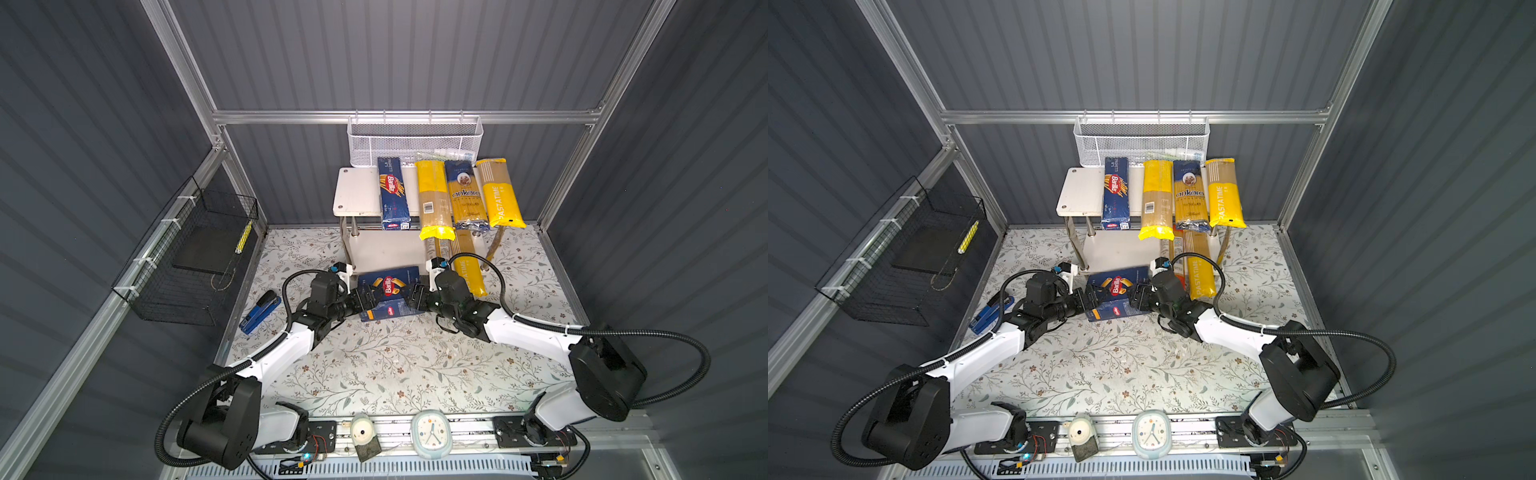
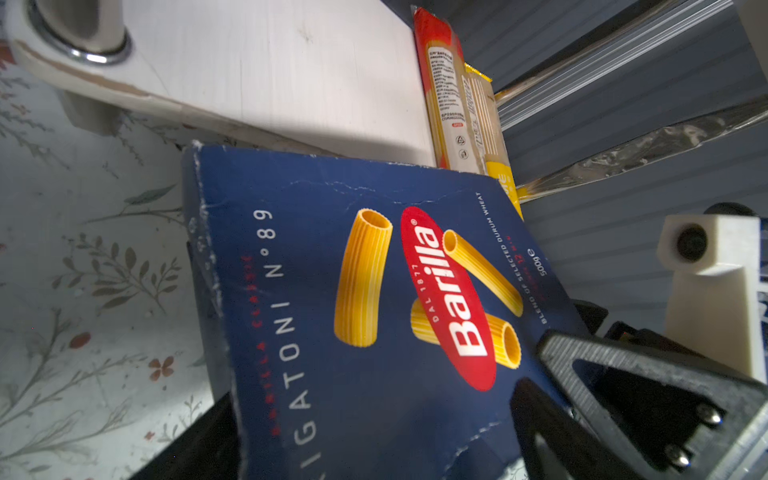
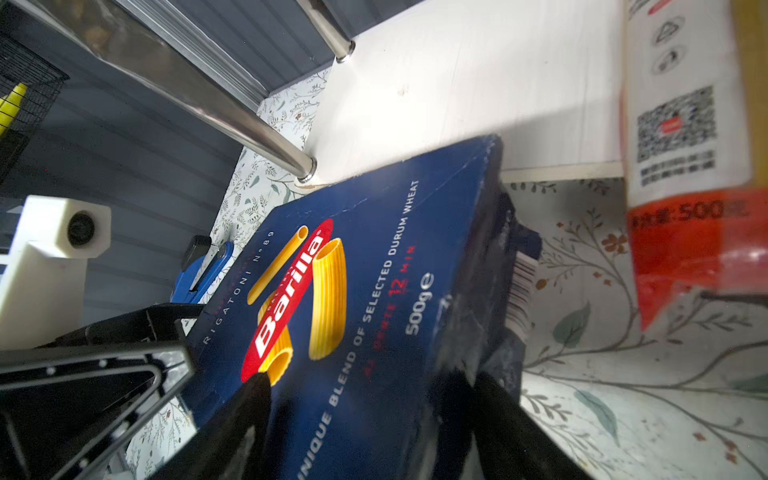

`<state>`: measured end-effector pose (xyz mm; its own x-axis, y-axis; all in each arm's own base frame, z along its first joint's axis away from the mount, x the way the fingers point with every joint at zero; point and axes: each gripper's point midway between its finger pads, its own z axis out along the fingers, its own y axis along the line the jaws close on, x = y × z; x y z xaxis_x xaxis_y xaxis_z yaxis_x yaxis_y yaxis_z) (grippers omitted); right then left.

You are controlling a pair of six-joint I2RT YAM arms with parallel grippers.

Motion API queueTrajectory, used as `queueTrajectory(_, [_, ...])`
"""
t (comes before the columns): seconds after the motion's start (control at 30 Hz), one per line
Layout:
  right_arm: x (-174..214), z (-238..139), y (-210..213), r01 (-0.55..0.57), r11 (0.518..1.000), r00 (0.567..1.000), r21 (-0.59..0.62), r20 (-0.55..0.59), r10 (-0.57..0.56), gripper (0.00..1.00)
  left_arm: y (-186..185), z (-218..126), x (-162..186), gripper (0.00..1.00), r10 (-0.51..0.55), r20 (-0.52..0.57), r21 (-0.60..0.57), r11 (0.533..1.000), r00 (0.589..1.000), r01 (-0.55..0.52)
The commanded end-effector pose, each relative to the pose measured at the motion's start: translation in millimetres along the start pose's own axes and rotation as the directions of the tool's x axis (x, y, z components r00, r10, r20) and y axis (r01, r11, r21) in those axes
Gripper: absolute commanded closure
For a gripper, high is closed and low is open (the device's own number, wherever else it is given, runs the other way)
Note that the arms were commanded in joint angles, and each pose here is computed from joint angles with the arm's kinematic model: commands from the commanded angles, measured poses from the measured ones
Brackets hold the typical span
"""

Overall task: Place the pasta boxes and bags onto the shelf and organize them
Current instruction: 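Push the blue rigatoni box onto the lower shelf tier with both grippers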

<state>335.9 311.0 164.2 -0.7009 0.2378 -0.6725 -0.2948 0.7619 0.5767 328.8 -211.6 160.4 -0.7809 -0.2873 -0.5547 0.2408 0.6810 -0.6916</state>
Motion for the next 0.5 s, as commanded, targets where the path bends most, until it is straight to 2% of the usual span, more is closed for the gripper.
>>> queueTrajectory(0.0, [-27,-12,95,0.076,0.937,0.996,-0.341,0.079,-0.052,0.24,-100,-8,-26,0.03,0.186,0.073,0.336,0.921,0.98,-0.2])
queueTrajectory(0.47, [-43,16,89,0.156,0.938,0.98,-0.309,0.167,-0.108,0.24,-106,25,-45,0.03,0.219,0.11,0.375,0.894,0.969,-0.245])
